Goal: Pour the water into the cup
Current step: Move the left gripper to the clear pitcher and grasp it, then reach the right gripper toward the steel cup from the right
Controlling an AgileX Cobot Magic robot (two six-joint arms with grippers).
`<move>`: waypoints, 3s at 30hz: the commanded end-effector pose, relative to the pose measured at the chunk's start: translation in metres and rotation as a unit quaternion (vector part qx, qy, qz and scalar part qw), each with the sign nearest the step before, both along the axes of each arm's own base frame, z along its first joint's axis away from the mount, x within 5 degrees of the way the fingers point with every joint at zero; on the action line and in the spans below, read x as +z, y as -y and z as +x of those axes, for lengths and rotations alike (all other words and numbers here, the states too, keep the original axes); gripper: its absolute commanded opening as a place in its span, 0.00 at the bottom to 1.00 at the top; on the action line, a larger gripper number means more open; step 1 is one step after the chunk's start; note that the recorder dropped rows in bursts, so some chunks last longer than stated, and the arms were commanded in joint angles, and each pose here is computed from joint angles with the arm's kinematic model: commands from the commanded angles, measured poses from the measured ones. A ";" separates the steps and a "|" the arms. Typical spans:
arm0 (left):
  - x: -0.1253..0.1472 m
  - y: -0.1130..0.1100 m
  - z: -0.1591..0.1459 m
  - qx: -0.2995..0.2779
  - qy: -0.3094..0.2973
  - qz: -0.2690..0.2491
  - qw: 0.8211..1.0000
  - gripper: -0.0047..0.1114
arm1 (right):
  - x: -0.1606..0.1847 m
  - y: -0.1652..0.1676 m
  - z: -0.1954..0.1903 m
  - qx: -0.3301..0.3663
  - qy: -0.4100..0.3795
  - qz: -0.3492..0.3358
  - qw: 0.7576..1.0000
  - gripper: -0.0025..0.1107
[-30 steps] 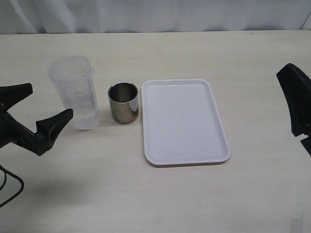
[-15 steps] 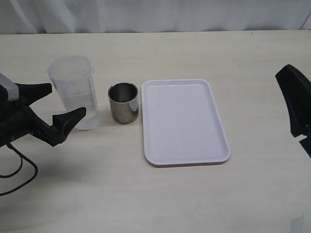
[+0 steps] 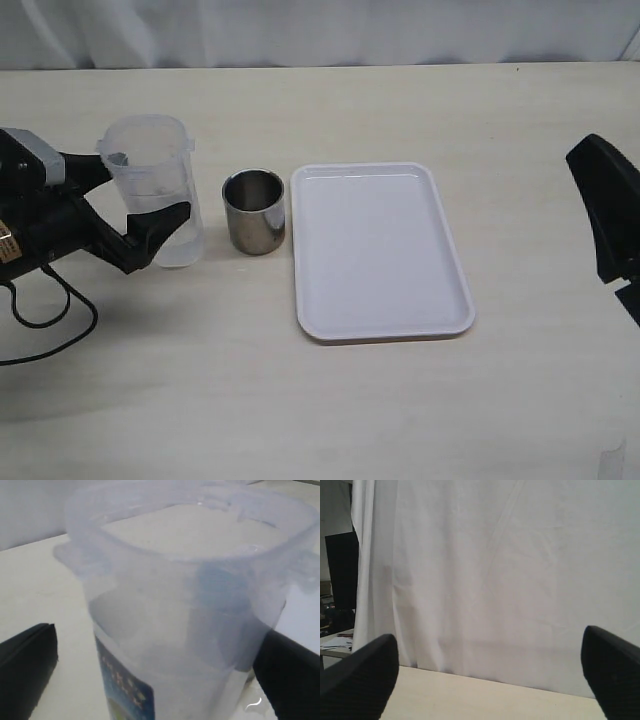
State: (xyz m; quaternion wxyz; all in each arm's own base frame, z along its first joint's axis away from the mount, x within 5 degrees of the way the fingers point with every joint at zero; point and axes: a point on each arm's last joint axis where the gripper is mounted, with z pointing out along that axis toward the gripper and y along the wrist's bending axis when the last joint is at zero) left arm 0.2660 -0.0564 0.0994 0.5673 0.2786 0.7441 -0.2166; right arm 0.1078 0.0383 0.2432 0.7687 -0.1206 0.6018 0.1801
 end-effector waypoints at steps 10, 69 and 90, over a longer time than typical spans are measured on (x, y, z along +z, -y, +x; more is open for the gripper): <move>0.007 0.006 0.014 -0.022 0.032 -0.004 0.999 0.94 | 0.001 0.000 0.001 -0.001 -0.002 -0.007 1.000 0.83; -0.007 0.013 0.025 -0.035 0.006 -0.022 0.999 0.04 | -0.002 -0.003 0.002 0.014 -0.005 -0.025 1.000 0.83; -0.007 0.013 0.025 -0.034 0.006 -0.022 0.999 0.04 | -0.053 -0.047 0.123 0.260 -0.134 -0.094 0.952 0.83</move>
